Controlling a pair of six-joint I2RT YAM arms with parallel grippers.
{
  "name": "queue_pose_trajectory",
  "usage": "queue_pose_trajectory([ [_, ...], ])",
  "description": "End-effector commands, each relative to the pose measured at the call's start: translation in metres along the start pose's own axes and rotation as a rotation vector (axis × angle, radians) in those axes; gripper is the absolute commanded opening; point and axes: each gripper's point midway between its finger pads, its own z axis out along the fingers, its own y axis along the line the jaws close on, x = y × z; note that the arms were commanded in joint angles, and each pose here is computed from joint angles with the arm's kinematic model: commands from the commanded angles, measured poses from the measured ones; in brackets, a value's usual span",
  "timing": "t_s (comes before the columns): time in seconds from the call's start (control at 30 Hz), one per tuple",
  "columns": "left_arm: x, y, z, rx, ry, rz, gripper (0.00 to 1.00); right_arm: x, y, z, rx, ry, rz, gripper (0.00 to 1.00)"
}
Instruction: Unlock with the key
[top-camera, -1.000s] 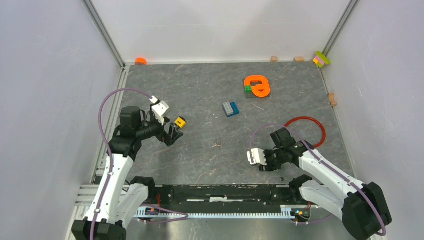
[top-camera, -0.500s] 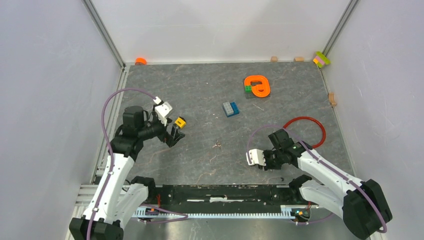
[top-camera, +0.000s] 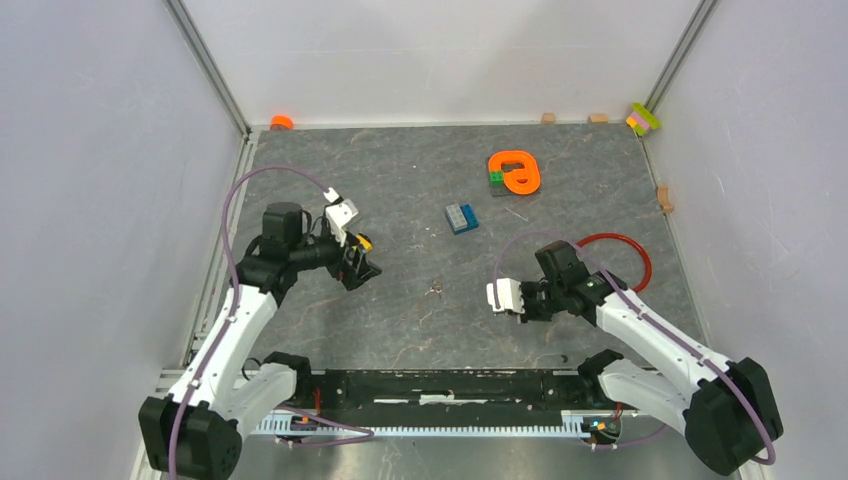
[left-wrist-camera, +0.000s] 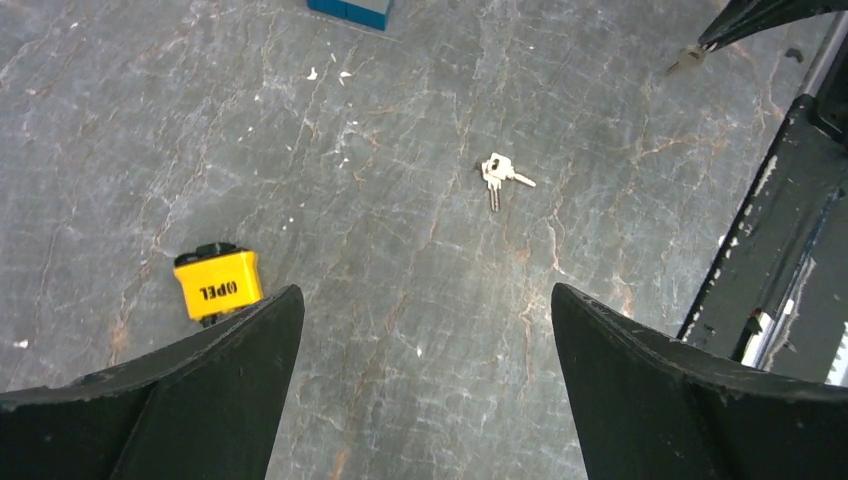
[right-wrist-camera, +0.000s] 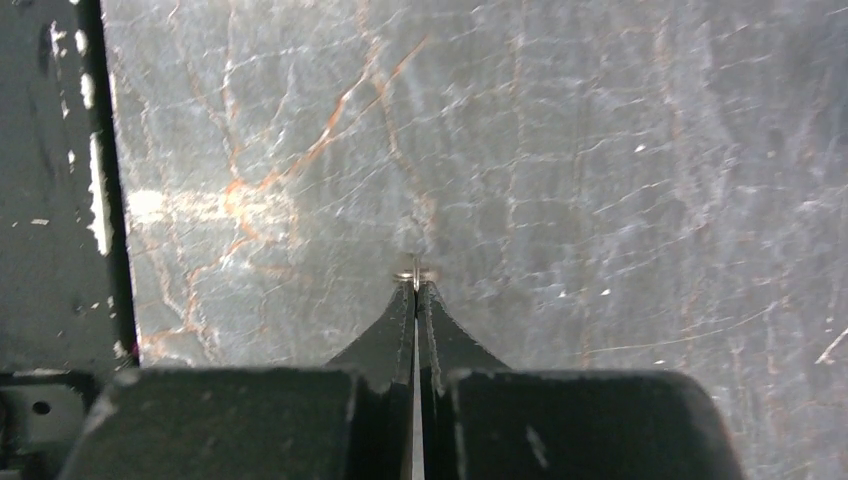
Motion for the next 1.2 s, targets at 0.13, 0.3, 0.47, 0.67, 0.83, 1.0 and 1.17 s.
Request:
queue_pose_trajectory([
  [0.13,-0.002,0.068,0.019,-0.296,0.076,0.012,1.00,-0.015,-0.029,0.012,0.055,-0.054,0.017,0.01],
  [0.3,0.046,0.108,0.015,-0.414,0.384,0.054,1.00,-0.013,-0.029,0.017,0.060,-0.058,0.029,0.03],
  [0.47,0.071,0.122,0.029,-0.375,0.512,0.103,1.00,-0.015,-0.029,0.015,0.058,-0.061,0.045,0.09],
  [0.67,0.083,0.135,0.051,-0.335,0.571,0.131,1.00,-0.012,-0.025,0.015,0.044,-0.049,0.061,0.14],
  [0.83,0.080,0.135,0.067,-0.297,0.551,0.115,1.00,-0.005,-0.018,0.018,0.018,-0.025,0.081,0.23],
  [1.0,0.088,0.136,0.083,-0.264,0.577,0.121,0.91,-0.001,-0.014,0.017,0.018,-0.008,0.090,0.40],
  [1.17,0.099,0.137,0.092,-0.249,0.604,0.116,0.81,-0.004,-0.016,0.011,0.039,-0.016,0.088,0.54],
])
